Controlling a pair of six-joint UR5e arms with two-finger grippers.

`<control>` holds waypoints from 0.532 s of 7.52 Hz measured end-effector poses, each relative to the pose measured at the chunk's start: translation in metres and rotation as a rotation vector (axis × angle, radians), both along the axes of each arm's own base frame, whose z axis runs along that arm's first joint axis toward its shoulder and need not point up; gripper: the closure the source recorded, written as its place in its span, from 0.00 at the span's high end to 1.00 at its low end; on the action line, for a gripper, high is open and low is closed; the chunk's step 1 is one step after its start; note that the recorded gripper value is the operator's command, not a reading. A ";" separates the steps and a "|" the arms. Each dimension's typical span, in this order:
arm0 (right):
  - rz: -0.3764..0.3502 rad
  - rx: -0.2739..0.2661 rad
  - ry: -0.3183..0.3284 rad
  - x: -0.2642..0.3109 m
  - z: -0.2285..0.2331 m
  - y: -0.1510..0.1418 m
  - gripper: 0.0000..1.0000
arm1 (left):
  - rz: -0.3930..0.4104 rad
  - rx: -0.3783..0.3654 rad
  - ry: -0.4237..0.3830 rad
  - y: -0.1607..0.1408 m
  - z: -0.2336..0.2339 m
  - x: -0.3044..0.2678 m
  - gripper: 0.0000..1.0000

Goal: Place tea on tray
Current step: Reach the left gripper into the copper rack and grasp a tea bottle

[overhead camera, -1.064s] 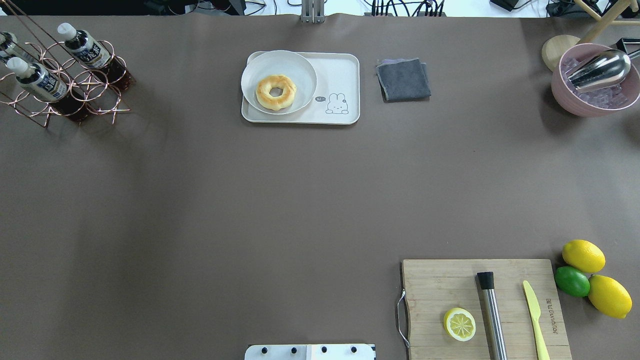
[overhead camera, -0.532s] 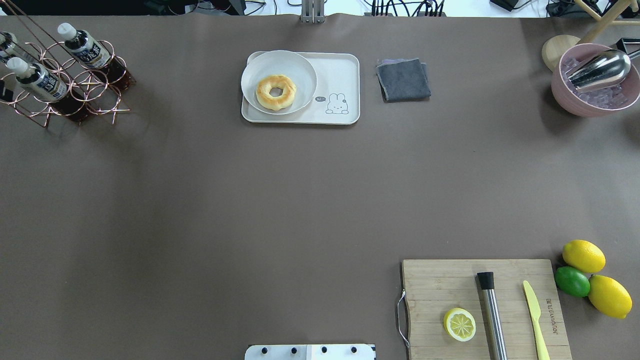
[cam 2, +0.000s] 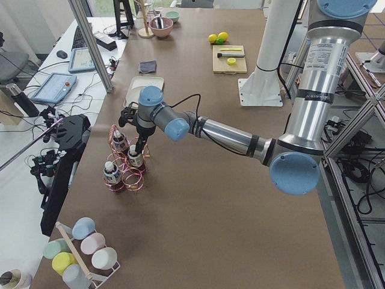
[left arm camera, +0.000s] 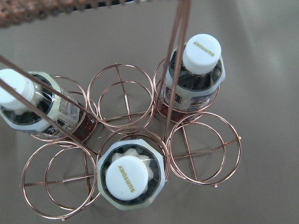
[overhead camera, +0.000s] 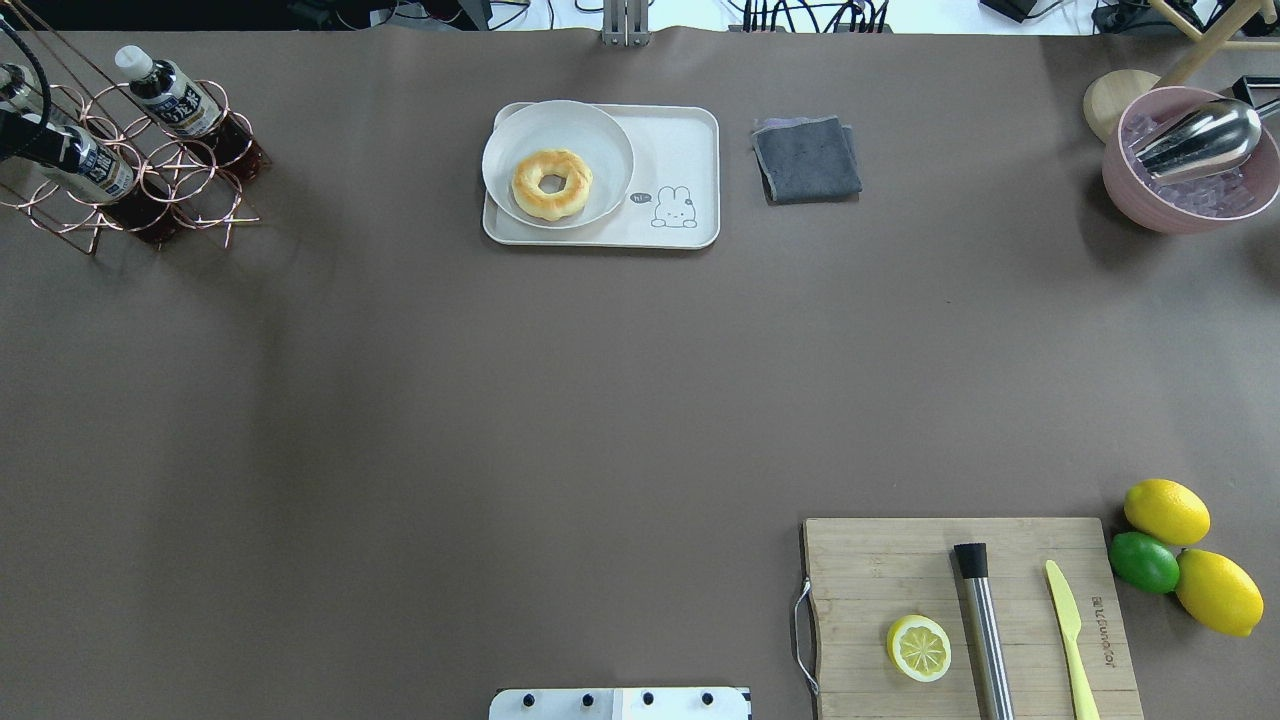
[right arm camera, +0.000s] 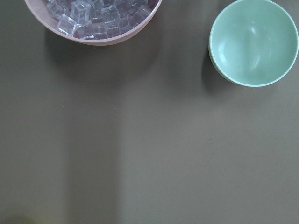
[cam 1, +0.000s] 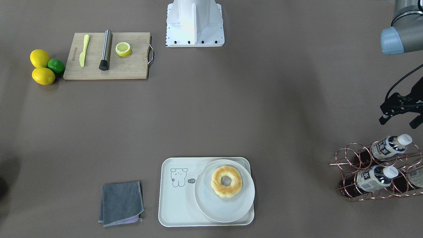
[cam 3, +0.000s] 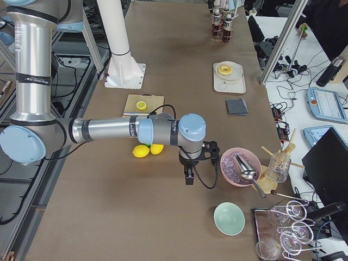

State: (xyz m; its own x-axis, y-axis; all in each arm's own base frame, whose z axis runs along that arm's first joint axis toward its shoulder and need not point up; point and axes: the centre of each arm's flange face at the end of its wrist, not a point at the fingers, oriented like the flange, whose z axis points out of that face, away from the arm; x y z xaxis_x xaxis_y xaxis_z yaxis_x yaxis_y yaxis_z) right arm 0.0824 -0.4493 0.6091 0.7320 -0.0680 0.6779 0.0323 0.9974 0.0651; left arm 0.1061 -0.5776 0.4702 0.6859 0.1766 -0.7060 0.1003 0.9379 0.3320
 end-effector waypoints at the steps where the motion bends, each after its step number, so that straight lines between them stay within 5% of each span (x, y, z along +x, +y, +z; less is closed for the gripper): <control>1: 0.002 -0.001 -0.001 0.000 -0.001 0.000 1.00 | 0.012 0.024 -0.003 -0.007 0.011 0.002 0.98; 4: 0.007 0.001 -0.009 0.000 -0.003 0.000 1.00 | 0.036 0.055 -0.020 -0.020 0.022 0.003 0.88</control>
State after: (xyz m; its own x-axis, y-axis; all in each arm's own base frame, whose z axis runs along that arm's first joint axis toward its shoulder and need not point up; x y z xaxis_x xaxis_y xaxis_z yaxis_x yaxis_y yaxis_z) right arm 0.0825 -0.4496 0.6058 0.7264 -0.0636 0.6844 0.0248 0.9975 0.0664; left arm 0.1087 -0.5981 0.4923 0.6920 0.2395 -0.6810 0.0597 0.9211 0.3846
